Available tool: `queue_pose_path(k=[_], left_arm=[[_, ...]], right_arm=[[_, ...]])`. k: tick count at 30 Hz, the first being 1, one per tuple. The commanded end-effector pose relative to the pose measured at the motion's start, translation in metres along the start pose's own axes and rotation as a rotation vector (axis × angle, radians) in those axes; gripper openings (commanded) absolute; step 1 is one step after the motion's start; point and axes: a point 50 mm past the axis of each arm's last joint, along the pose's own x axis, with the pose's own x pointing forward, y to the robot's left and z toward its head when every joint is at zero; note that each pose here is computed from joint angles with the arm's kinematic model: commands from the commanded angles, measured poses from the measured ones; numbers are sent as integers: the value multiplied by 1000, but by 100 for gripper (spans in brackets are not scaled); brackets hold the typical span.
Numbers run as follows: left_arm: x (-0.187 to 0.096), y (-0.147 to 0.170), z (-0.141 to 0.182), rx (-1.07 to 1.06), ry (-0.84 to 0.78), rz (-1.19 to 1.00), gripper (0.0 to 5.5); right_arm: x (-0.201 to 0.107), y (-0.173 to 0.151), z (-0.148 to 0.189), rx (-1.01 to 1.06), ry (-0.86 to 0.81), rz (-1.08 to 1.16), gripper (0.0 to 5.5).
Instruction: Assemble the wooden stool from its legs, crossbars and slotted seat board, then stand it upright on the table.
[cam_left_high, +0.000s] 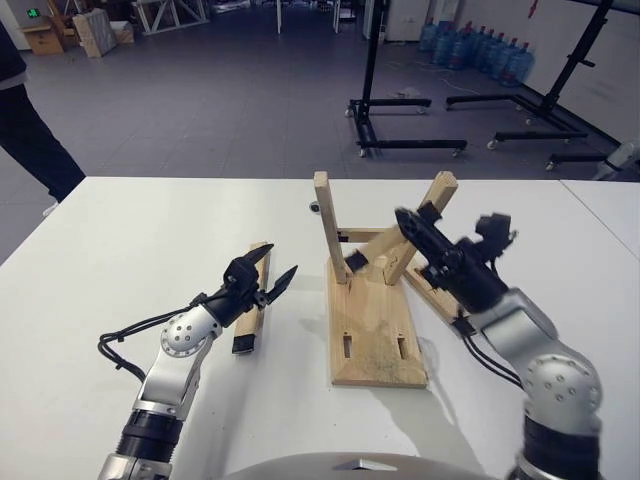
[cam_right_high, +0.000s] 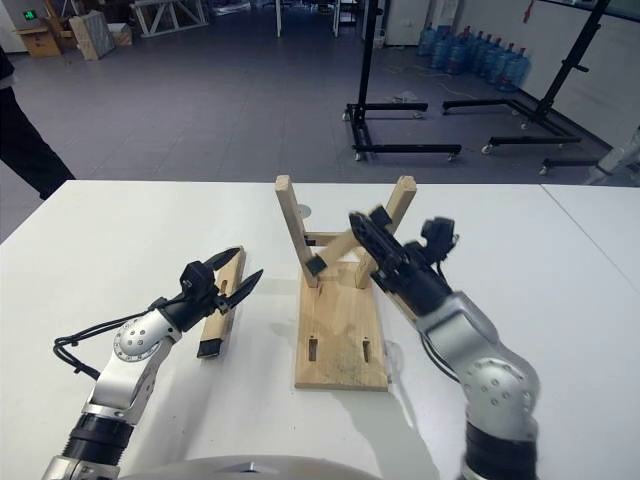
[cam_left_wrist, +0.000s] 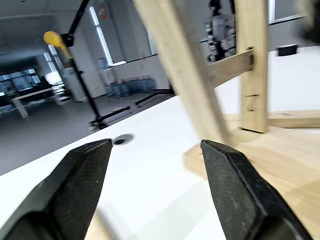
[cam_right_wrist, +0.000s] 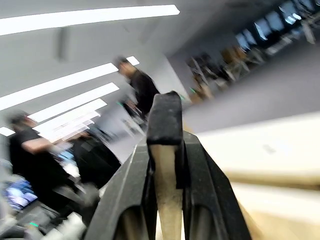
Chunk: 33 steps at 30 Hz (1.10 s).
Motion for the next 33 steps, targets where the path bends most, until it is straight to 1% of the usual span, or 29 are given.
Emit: queue_pose_path(k=[1, 5, 10, 15, 19, 24, 28, 33], left_arm=[[-8, 3, -6, -46, 30, 97, 320], [-3, 0, -11, -40, 57, 86, 320], [5, -3, -9, -33, 45, 51, 320], [11, -4, -8, -28, 39, 34, 320], [14, -6, -9, -33, 34, 24, 320], [16, -5, -10, -33, 33, 36, 320], [17, -4, -10, -29, 36, 39, 320], [16, -2, -10, -24, 41, 49, 320]], right_arm=[[-31, -39, -1, -158, 183, -175, 40], [-23, -59, 23, -292, 136, -241, 40], [-4, -77, 34, -350, 79, -251, 40], [7, -99, 43, -388, 56, -284, 40], [16, -107, 38, -358, 67, -272, 40], [26, -114, 22, -336, 99, -262, 40], [25, -119, 10, -336, 128, -261, 40], [21, -119, 5, -343, 151, -253, 40]])
